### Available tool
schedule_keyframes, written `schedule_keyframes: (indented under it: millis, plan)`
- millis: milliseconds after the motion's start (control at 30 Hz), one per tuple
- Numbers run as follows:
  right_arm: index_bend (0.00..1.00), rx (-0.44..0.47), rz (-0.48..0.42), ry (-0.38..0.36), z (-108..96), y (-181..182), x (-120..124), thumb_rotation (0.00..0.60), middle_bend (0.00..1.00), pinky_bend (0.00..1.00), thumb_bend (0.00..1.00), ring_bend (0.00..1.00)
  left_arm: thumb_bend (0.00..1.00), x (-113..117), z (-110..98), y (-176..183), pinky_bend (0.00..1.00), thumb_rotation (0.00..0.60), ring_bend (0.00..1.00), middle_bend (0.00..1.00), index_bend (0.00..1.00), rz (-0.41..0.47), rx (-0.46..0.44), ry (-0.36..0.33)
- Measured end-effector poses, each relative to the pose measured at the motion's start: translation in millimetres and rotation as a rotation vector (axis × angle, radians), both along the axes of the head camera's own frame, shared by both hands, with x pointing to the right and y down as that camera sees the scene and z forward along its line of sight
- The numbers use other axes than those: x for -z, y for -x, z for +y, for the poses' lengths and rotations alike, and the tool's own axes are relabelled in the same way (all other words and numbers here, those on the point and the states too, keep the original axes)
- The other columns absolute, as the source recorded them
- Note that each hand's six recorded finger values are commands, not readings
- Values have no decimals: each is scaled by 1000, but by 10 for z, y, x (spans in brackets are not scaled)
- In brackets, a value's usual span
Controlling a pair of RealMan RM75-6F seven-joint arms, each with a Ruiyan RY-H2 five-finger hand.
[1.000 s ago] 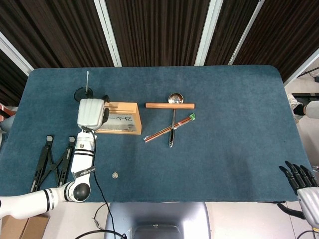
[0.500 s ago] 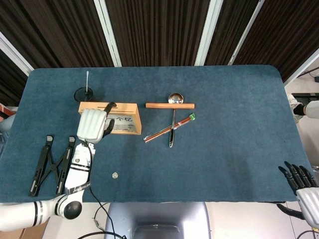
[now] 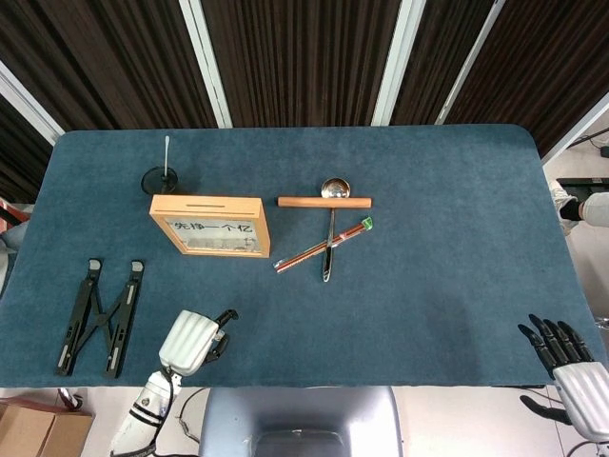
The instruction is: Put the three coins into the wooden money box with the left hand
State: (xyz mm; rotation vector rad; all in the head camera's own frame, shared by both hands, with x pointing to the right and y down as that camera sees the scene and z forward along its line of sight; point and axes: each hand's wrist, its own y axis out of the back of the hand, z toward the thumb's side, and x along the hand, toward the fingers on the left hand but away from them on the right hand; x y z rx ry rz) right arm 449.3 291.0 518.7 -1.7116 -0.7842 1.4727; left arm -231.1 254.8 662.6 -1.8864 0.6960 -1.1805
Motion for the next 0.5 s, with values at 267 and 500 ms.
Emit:
schedule_keyframes:
  millis: [267,500]
  plan:
    - [0,-1,-2,0,5,-10,5,600,0,0,151,0,413,-353,272,-14,1000,600,1000,1000,456,-50,-19,8]
    - [0,0,3,3,7,-10,-6,600,0,0,151,0,412,-493,288,50,1000,600,1000,1000,456,-93,-7,17]
